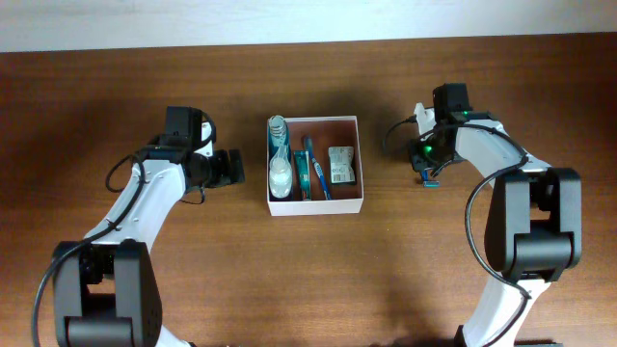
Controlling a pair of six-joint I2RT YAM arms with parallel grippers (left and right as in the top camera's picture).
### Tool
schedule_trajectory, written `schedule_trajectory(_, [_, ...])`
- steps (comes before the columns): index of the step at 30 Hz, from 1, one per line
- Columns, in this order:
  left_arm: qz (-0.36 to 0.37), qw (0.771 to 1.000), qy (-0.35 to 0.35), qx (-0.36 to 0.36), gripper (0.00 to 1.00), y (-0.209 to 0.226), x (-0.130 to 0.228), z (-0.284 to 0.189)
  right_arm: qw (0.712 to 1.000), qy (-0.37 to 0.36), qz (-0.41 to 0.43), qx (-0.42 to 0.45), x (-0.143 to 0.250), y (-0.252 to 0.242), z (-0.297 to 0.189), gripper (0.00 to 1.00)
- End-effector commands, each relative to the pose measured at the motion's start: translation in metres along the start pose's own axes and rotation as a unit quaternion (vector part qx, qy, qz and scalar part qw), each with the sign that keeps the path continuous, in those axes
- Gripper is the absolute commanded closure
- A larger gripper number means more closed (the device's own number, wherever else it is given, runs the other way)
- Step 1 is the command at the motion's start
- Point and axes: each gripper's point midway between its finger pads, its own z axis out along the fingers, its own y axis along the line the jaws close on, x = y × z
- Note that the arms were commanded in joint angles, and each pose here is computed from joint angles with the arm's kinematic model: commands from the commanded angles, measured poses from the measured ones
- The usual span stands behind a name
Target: Pack container
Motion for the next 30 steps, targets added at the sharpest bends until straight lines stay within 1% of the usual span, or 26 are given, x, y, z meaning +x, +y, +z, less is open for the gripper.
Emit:
schedule_trajectory(1, [-0.002, 1.000, -0.005, -0.001, 0.01, 0.001, -0.003, -0.002, 0.998, 0.054, 0.011, -0.011, 0.033, 0.005, 0.020, 0.91])
schedule_trajectory(6, [-0.002, 1.000, -0.005, -0.001, 0.01, 0.001, -0.003, -0.002, 0.999, 0.051, 0.011, -0.011, 0.032, 0.005, 0.019, 0.96])
schedule_trajectory(8, [-0.002, 1.000, -0.005, -0.001, 0.01, 0.001, -0.003, -0.002, 0.999, 0.045, 0.021, -0.009, 0.028, 0.005, 0.016, 0.96])
schedule_trajectory(11, [-0.002, 1.000, -0.005, -0.002, 0.01, 0.001, -0.003, -0.002, 0.999, 0.026, 0.045, -0.006, 0.015, 0.004, 0.003, 0.96])
schedule_trajectory(14, [-0.001, 1.000, -0.005, -0.001, 0.01, 0.001, -0.003, -0.002, 0.999, 0.008, 0.043, -0.004, 0.003, 0.004, -0.012, 0.96])
schedule_trajectory(21, [-0.002, 1.000, -0.005, -0.001, 0.01, 0.001, -0.003, -0.002, 0.998, -0.049, 0.027, -0.001, -0.022, 0.014, -0.069, 0.96])
schedule_trajectory(25, [-0.002, 1.000, -0.005, -0.001, 0.01, 0.001, -0.003, -0.002, 0.995, -0.102, 0.009, -0.007, -0.038, 0.042, -0.116, 0.96])
schedule_trajectory(28, [-0.002, 1.000, -0.005, -0.001, 0.01, 0.001, -0.003, -0.002, 0.990, -0.138, 0.031, -0.020, -0.046, 0.063, -0.144, 0.96])
schedule_trajectory(30, [-0.001, 1.000, -0.005, -0.001, 0.01, 0.001, -0.003, -0.002, 0.985, -0.159, 0.061, -0.037, -0.048, 0.083, -0.162, 0.96])
